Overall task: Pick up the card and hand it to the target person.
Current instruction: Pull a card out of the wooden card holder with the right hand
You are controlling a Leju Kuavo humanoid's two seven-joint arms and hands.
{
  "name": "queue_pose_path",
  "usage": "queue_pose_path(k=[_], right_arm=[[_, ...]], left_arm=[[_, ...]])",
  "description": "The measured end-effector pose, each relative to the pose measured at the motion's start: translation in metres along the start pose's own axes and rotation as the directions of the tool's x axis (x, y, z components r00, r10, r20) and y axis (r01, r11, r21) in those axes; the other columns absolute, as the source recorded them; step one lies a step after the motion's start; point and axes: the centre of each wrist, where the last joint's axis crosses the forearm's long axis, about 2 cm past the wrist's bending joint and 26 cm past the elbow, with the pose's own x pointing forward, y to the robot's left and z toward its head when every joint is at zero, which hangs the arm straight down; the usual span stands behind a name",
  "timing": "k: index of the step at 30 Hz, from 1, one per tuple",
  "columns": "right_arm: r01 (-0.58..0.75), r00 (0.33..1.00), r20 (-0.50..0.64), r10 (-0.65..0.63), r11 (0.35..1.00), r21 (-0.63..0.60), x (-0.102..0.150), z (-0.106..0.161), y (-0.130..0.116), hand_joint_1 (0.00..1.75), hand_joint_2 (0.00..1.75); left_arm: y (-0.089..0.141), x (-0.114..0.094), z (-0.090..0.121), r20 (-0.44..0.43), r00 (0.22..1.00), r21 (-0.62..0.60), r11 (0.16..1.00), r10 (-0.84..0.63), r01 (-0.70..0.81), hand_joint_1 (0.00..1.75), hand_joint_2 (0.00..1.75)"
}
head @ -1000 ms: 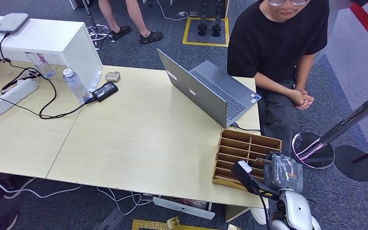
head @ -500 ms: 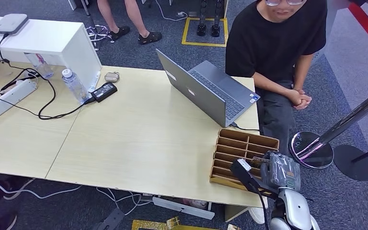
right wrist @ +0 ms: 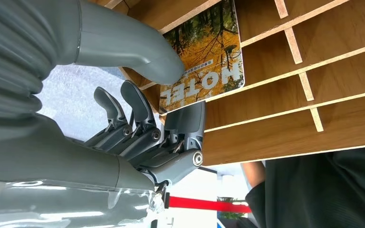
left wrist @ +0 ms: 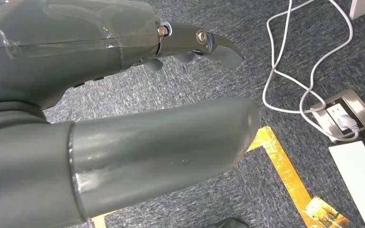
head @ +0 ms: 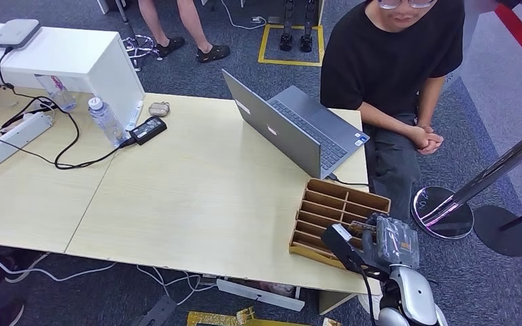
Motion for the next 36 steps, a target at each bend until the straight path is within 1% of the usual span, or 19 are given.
queue_pose_path(k=[8, 16, 29, 36], right_arm=[[0.024, 1.000, 0.001, -0.024, 1.000, 0.006, 0.0006, 0.0003, 0.0001, 1.45, 1.75], [0.047, 0.999, 0.003, -0.047, 0.999, 0.008, 0.0012, 0.0006, 0.0002, 1.51, 1.75], [0.082, 0.997, 0.009, -0.082, 0.997, 0.000, 0.0026, 0.0017, -0.0012, 1.50, 1.75], [0.160, 0.986, 0.033, -0.160, 0.987, 0.004, 0.0040, 0.0029, -0.0045, 1.50, 1.75]], left_arm=[[-0.0002, 0.0001, 0.0000, -0.001, 1.000, 0.000, 1.000, 0.000, 0.000, 0.00, 0.00], [-0.0002, 0.0001, 0.0000, -0.003, 1.000, 0.000, 1.000, 0.000, 0.000, 0.00, 0.00], [-0.0003, 0.0002, 0.0000, -0.010, 1.000, -0.001, 1.000, 0.000, 0.000, 0.00, 0.00], [-0.0002, 0.0000, 0.0001, -0.013, 1.000, 0.000, 1.000, 0.000, 0.000, 0.00, 0.00]])
